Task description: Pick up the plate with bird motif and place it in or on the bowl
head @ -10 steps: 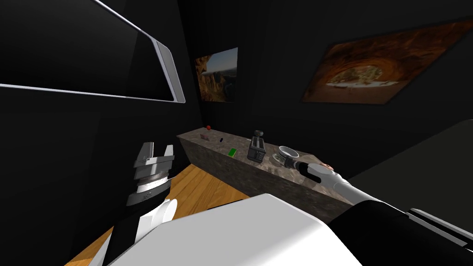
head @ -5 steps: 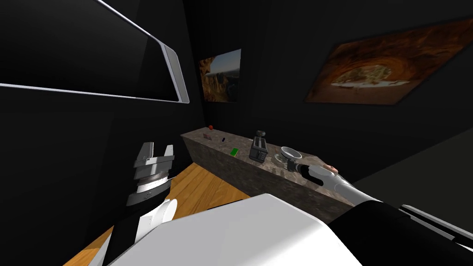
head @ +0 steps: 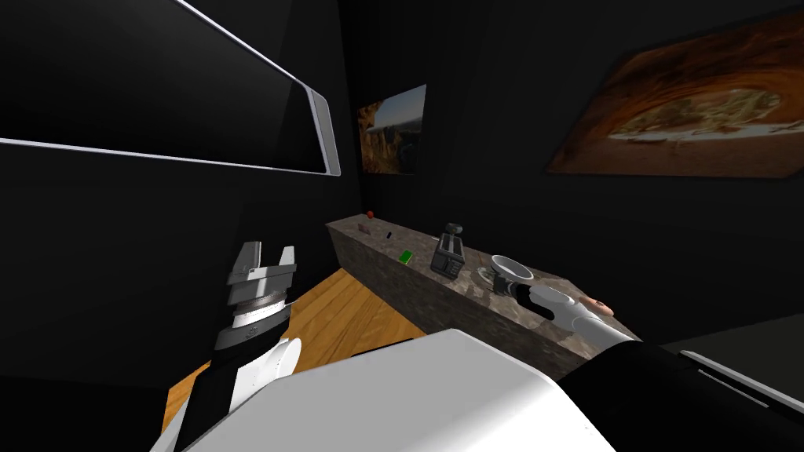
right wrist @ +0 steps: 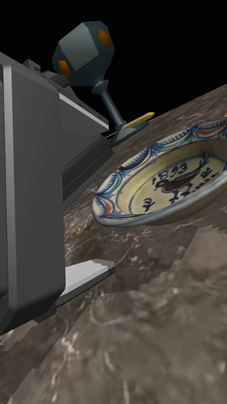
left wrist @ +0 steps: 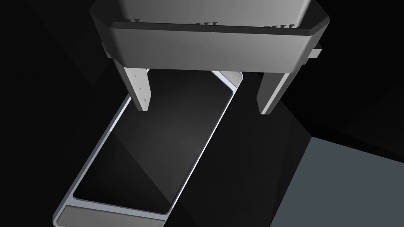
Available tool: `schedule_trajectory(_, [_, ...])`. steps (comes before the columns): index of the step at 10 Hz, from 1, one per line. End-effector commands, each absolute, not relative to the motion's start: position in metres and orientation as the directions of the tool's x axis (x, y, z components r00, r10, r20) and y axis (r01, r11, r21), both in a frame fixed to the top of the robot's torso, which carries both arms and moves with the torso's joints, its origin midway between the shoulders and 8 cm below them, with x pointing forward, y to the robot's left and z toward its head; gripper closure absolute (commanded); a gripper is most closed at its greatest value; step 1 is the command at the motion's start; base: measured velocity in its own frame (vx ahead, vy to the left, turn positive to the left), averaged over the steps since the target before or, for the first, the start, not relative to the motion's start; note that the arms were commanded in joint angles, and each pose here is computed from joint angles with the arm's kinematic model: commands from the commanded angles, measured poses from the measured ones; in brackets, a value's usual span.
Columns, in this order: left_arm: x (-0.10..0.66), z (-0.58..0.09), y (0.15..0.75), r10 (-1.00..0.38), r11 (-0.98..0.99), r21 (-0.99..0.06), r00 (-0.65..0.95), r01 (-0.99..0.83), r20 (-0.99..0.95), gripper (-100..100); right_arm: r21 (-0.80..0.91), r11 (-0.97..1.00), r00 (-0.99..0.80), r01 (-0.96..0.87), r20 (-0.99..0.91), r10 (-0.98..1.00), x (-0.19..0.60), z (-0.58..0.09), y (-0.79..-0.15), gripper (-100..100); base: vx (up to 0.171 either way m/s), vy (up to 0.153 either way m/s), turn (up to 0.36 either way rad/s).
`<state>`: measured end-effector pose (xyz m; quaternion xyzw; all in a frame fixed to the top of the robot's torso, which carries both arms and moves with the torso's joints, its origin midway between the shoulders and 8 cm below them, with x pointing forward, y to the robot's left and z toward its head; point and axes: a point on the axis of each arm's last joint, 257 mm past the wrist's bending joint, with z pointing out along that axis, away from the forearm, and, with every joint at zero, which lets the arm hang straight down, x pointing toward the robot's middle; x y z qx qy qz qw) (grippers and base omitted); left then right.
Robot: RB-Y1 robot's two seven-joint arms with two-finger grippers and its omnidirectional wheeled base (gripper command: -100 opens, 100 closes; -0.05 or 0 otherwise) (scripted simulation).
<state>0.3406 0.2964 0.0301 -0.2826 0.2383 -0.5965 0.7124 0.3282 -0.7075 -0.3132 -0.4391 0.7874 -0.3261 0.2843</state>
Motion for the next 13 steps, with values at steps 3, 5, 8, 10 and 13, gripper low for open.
schedule_trajectory(3, [0.341, 0.030, 0.296, -0.985, 0.129, -0.687, 0.175, 0.715, -0.003, 0, -0.764, 0.426, -0.497, -0.484, -0.161, -0.853, 0.318, -0.317, -0.723, -100, -0.073, -0.012, 0.147])
schedule_trajectory(5, [0.341, 0.030, 0.296, -0.985, 0.129, -0.687, 0.175, 0.715, -0.003, 0, -0.764, 0.428, -0.500, -0.484, -0.161, -0.851, 0.318, -0.317, -0.724, 100, -0.006, 0.001, -0.008])
schedule_trajectory(8, [0.341, 0.030, 0.296, -0.985, 0.129, -0.687, 0.175, 0.715, -0.003, 0, -0.764, 0.428, -0.500, -0.483, -0.161, -0.851, 0.318, -0.317, -0.724, 100, 0.000, 0.000, 0.000])
schedule_trajectory(10, [0.341, 0.030, 0.296, -0.985, 0.129, -0.687, 0.175, 0.715, -0.003, 0, -0.764, 0.420, -0.485, -0.490, -0.161, -0.859, 0.320, -0.315, -0.719, 100, 0.018, -0.001, -0.067])
schedule_trajectory(13, [0.340, 0.030, 0.297, -0.984, 0.129, -0.687, 0.175, 0.715, -0.003, 0, -0.765, 0.379, -0.415, -0.521, -0.161, -0.896, 0.339, -0.308, -0.695, 100, 0.089, 0.018, -0.317])
